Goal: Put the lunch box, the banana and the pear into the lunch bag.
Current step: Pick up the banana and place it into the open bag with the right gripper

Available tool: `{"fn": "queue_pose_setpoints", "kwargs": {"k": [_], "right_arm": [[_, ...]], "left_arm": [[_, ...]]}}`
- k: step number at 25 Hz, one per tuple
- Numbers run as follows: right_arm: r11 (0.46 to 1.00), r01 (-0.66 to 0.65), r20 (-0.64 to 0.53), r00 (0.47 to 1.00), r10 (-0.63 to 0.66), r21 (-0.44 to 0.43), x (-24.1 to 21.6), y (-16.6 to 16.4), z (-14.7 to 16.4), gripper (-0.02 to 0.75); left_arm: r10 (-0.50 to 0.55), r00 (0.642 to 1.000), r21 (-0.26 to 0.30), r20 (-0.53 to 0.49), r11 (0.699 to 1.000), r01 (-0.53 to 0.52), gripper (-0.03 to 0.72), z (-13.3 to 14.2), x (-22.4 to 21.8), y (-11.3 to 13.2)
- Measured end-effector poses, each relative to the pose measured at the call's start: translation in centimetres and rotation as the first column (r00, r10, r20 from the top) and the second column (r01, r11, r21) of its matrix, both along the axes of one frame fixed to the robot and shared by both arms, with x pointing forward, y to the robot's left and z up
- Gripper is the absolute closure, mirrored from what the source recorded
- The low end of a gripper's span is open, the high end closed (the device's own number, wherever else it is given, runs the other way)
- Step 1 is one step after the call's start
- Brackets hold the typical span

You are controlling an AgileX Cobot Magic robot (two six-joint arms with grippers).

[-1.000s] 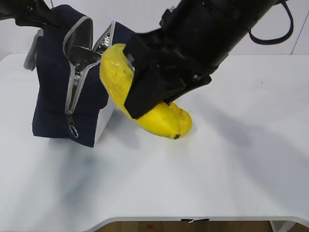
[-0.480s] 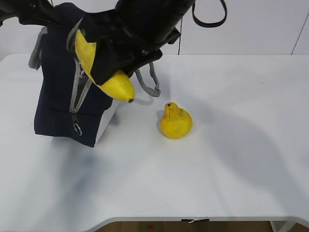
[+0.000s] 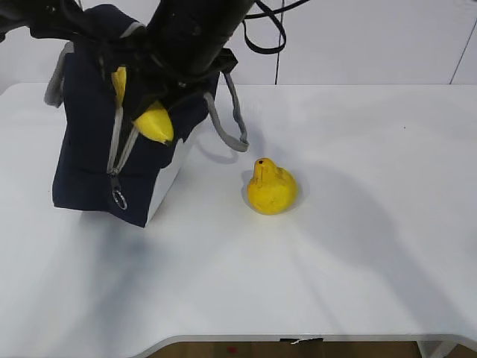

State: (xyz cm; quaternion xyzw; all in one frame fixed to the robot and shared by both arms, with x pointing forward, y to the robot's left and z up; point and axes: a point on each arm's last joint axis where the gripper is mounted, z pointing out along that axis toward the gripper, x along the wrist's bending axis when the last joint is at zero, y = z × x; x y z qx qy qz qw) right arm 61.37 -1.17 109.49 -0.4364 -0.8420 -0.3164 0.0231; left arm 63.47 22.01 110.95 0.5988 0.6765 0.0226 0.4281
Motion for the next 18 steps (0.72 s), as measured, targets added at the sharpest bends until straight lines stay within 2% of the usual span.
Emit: {"fn": "queue_pose_setpoints", "kwargs": {"k": [10,18], "right_arm": [[0.989,0.142,-0.04,0.989,-0.14,0.049,3.0,1.1,-3.2,0.431],[0.966,0.193,-0.041,0.981,-0.188,0.17,3.5,1.8,-2.7,0.432]], "left_arm": [[0.001,1.0,-0.01,-0.001,1.0,-0.001,0.694,0.0,0.0,-0.1],[0.0,1.0,-0.01,-0.002,1.0,0.0,0.694,0.0,0.0,-0.1]]}}
